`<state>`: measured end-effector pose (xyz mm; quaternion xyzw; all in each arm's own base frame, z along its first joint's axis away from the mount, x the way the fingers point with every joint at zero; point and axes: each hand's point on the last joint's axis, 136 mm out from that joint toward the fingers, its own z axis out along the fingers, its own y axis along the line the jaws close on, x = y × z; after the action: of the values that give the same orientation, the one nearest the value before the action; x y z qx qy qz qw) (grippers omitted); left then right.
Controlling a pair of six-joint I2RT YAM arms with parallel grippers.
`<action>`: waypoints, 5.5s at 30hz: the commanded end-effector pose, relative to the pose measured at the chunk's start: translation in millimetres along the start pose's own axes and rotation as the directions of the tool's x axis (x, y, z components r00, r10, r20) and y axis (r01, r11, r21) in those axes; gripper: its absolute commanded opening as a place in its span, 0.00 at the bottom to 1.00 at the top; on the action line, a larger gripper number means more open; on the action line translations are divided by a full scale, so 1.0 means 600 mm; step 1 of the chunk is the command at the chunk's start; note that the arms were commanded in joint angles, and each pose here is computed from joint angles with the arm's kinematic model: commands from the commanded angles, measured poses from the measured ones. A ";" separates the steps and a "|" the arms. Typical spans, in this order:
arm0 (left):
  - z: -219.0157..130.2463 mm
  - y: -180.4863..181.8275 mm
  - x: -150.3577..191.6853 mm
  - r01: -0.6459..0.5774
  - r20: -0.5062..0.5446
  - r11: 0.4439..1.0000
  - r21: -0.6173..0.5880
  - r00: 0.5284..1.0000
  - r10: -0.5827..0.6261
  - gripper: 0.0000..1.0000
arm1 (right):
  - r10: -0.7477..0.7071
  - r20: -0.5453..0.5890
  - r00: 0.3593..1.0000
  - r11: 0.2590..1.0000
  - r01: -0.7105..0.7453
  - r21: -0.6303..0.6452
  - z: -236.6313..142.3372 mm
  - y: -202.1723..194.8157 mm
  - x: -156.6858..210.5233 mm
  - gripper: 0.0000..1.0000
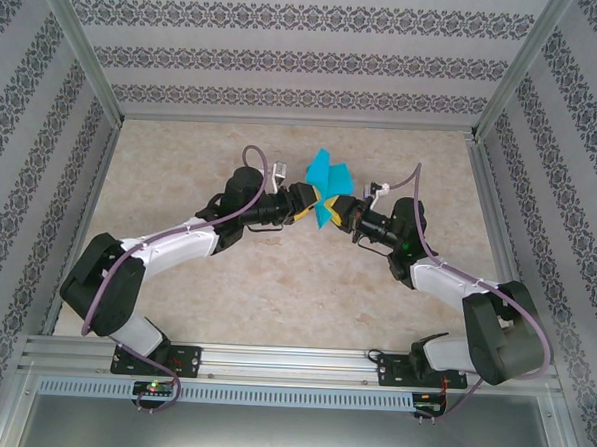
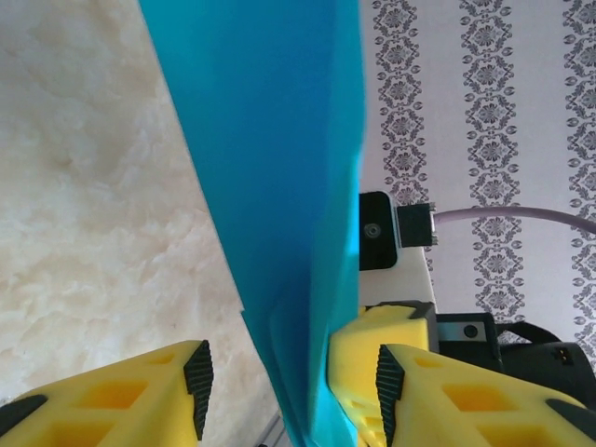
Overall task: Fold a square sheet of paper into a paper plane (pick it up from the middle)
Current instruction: Turn over the paper at the center of the table, then fold the wing for the fifth time at the center of the table.
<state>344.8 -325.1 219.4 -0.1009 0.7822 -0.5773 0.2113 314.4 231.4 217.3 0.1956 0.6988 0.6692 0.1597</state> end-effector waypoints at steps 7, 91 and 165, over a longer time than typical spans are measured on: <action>0.011 -0.041 -0.005 0.027 0.002 0.994 0.109 1.000 -0.027 0.34 | -0.044 -0.035 0.998 0.996 0.041 -0.076 0.008 0.040 0.014 0.07; -0.018 0.183 0.195 -0.836 -0.713 0.267 -0.480 0.549 0.435 0.53 | -0.203 -0.064 0.977 0.884 0.211 0.417 -0.154 -0.094 -0.070 0.69; -0.036 0.313 0.242 -0.383 -0.531 0.794 -0.473 0.843 0.090 0.11 | -0.105 -0.482 0.870 0.692 0.413 0.593 -0.003 -0.351 0.151 0.05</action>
<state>222.5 -309.0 34.0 0.0962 0.9412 -0.3206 0.0457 226.0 274.2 15.4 -0.0142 0.9304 0.3651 0.0283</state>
